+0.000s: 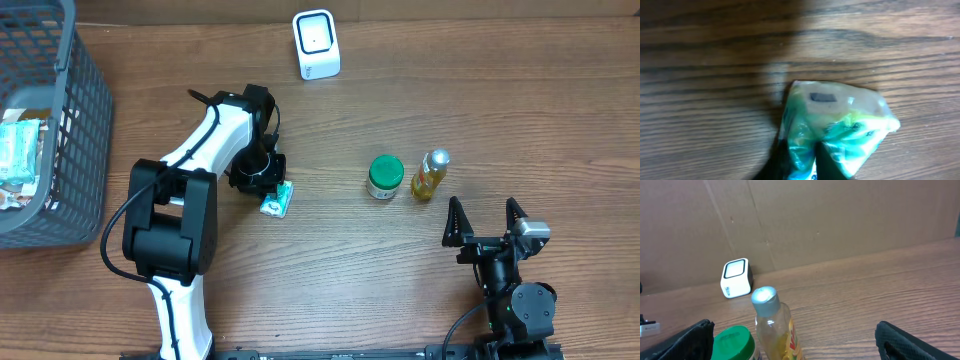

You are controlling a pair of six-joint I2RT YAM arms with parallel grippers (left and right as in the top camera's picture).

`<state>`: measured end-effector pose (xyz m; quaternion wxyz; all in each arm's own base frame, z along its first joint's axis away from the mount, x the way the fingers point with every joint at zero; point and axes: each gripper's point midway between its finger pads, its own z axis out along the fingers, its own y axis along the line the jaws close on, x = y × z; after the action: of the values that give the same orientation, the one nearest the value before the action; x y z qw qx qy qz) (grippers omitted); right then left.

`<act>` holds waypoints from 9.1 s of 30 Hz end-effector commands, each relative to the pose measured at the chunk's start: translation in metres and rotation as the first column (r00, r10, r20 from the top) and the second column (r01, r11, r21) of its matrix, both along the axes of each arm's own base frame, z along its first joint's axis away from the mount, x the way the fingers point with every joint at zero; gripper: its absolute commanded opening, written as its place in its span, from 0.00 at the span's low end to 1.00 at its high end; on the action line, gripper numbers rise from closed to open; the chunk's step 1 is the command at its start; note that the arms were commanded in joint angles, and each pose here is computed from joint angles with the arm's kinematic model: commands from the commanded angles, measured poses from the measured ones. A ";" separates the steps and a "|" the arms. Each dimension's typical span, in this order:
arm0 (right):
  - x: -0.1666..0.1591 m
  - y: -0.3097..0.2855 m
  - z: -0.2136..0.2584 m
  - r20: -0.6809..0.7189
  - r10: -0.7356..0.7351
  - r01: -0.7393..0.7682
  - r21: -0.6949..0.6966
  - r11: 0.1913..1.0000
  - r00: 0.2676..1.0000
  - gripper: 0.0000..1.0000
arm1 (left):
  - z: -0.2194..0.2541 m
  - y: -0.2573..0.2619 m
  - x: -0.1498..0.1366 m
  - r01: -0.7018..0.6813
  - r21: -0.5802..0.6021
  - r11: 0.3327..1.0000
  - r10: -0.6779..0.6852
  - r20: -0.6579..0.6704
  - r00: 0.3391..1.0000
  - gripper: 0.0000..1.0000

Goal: Scan the item barcode

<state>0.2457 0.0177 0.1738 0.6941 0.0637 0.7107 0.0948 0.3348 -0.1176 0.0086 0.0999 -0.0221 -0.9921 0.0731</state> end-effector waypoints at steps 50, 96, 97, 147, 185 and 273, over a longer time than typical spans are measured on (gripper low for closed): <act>0.000 0.000 -0.002 0.005 0.000 0.000 -0.004 1.000 1.000 1.00 | 0.066 0.025 0.021 -0.243 0.852 0.463 -0.367 0.434 0.823 0.04; 0.000 0.000 -0.002 0.005 0.000 0.000 -0.004 1.000 1.000 1.00 | 0.021 0.011 0.010 -0.188 0.816 0.546 -0.283 0.391 0.876 0.16; 0.000 0.000 -0.002 0.005 0.000 0.000 -0.004 1.000 1.000 1.00 | 0.021 0.011 0.010 -0.185 0.817 0.545 -0.283 0.388 0.877 0.18; 0.000 0.000 -0.002 0.005 0.000 0.000 -0.004 1.000 1.000 1.00 | 0.044 -0.008 0.022 0.065 0.496 0.866 -0.141 0.117 0.983 0.91; 0.000 0.000 -0.002 0.005 0.000 0.000 -0.004 1.000 1.000 1.00 | -0.028 0.013 -0.002 0.045 0.370 0.928 -0.062 0.034 0.997 0.26; 0.000 0.000 -0.002 0.005 0.000 0.000 -0.004 1.000 1.000 1.00 | -0.023 -0.172 0.022 -0.170 -0.129 0.977 0.195 0.222 0.955 0.36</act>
<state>0.2457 0.0177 0.1738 0.6943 0.0634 0.7106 0.0948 0.3658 -0.2903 0.0060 -0.0478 0.0514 -0.9870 0.1449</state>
